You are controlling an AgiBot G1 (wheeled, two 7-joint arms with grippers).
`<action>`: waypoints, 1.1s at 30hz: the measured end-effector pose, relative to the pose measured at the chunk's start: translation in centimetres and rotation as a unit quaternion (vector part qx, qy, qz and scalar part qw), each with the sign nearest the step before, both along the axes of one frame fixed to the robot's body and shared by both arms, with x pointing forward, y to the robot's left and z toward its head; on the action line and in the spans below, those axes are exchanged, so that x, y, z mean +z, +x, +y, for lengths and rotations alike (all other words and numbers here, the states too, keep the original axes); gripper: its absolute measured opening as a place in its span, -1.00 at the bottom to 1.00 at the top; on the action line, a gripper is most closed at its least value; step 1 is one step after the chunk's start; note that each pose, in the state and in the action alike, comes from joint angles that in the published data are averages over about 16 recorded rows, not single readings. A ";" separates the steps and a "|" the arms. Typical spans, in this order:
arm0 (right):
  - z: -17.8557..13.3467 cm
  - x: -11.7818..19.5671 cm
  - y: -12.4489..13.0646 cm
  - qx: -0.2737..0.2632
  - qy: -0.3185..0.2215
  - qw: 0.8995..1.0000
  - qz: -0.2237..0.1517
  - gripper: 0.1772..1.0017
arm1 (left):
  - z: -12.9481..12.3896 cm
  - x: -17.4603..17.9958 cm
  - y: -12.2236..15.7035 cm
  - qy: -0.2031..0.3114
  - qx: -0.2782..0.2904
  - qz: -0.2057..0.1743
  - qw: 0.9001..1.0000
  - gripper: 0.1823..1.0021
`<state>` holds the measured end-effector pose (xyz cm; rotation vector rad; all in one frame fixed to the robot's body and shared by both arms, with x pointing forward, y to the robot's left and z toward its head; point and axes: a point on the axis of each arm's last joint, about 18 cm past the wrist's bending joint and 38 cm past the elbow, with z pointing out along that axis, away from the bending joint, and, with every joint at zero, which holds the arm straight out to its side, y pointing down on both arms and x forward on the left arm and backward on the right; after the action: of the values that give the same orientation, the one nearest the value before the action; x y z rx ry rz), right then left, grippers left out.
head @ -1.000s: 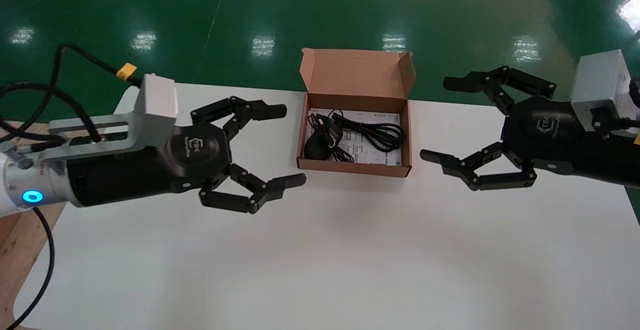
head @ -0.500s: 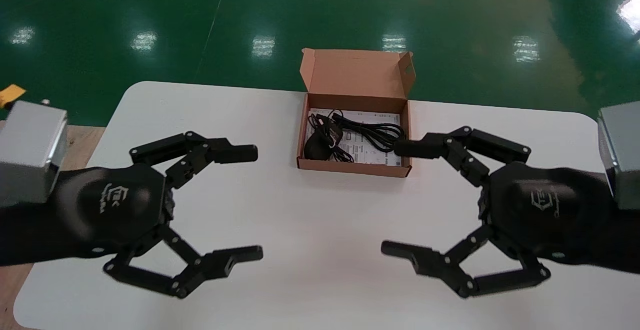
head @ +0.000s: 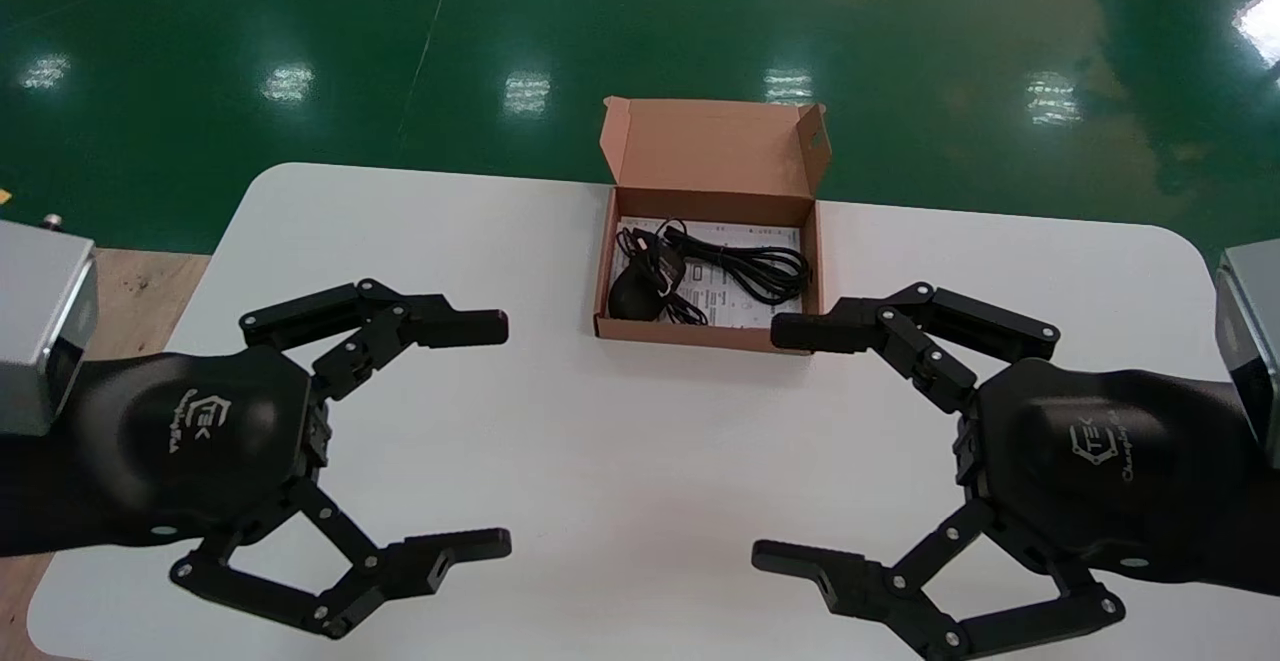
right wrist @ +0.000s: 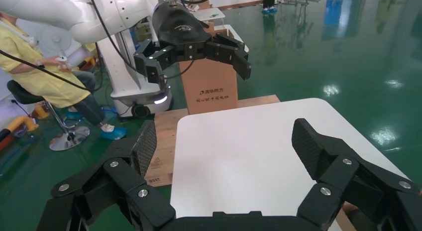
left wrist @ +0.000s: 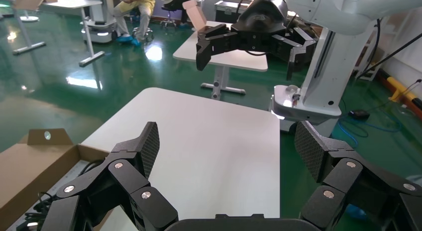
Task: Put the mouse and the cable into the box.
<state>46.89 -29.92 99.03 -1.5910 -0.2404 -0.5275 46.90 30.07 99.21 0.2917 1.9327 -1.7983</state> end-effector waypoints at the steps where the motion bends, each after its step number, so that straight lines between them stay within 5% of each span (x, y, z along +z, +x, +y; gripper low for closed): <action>1: 0.0 0.0 0.1 -0.001 0.000 1.000 -0.001 1.00 | 0.0 0.0 0.0 0.000 0.000 0.000 1.000 1.00; 33: -0.3 0.2 0.7 -0.013 -0.001 1.000 -0.006 1.00 | -0.1 0.0 0.6 -0.003 0.005 0.001 1.000 1.00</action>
<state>47.60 -30.26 99.23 -1.5957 -0.2300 -0.5563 47.48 30.01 99.21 0.2786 1.9252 -1.7988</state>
